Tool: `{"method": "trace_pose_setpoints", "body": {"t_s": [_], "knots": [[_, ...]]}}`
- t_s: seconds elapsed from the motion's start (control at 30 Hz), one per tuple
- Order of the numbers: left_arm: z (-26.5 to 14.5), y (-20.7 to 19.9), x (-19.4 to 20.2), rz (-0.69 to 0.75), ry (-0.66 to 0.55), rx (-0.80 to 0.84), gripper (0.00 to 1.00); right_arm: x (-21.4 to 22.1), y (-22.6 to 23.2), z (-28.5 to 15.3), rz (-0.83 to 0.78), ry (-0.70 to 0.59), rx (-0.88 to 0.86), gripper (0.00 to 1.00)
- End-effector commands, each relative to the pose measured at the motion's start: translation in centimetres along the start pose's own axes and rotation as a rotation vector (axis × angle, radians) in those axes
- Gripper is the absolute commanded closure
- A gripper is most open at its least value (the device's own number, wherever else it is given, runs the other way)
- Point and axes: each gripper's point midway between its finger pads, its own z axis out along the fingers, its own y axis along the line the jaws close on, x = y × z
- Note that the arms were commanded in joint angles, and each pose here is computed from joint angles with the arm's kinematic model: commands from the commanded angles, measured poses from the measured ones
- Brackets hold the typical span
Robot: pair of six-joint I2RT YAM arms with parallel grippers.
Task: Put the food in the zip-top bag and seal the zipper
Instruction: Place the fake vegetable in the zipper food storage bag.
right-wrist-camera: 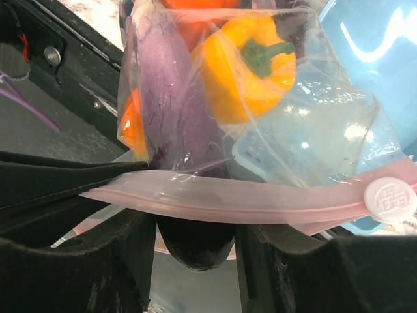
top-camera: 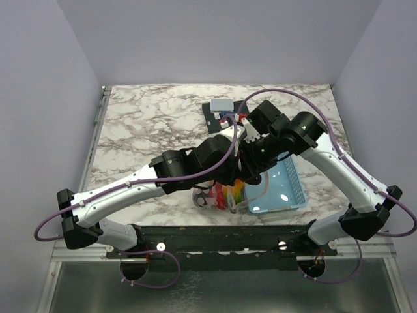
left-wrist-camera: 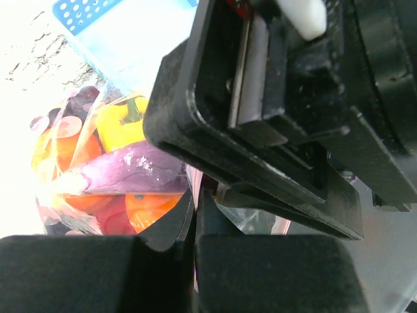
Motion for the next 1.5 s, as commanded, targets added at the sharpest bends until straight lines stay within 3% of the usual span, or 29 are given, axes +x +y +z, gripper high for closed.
{"method": "trace_pose_setpoints", "body": {"t_s": [0.0, 0.33, 0.57, 1.1, 1.47], "knots": [[-0.6, -0.7, -2.0, -0.019, -0.077, 0.009, 1.0, 1.2, 1.8, -0.4, -0.028, 0.002, -0.098, 0.92], [-0.3, -1.0, -2.0, -0.019, -0.071, 0.017, 1.0, 1.5, 3.9, 2.3, -0.028, 0.002, -0.203, 0.9], [-0.1, -1.0, -1.7, -0.022, -0.062, 0.017, 1.0, 0.8, 3.9, 3.8, -0.003, -0.028, -0.179, 0.88], [-0.3, -0.6, -1.6, -0.033, -0.077, 0.0, 1.0, -1.5, 2.7, 2.2, 0.052, -0.2, -0.087, 0.45], [-0.3, -0.1, -2.6, -0.09, -0.122, -0.038, 1.0, -0.6, 2.1, 1.4, 0.111, -0.309, -0.106, 0.32]]}}
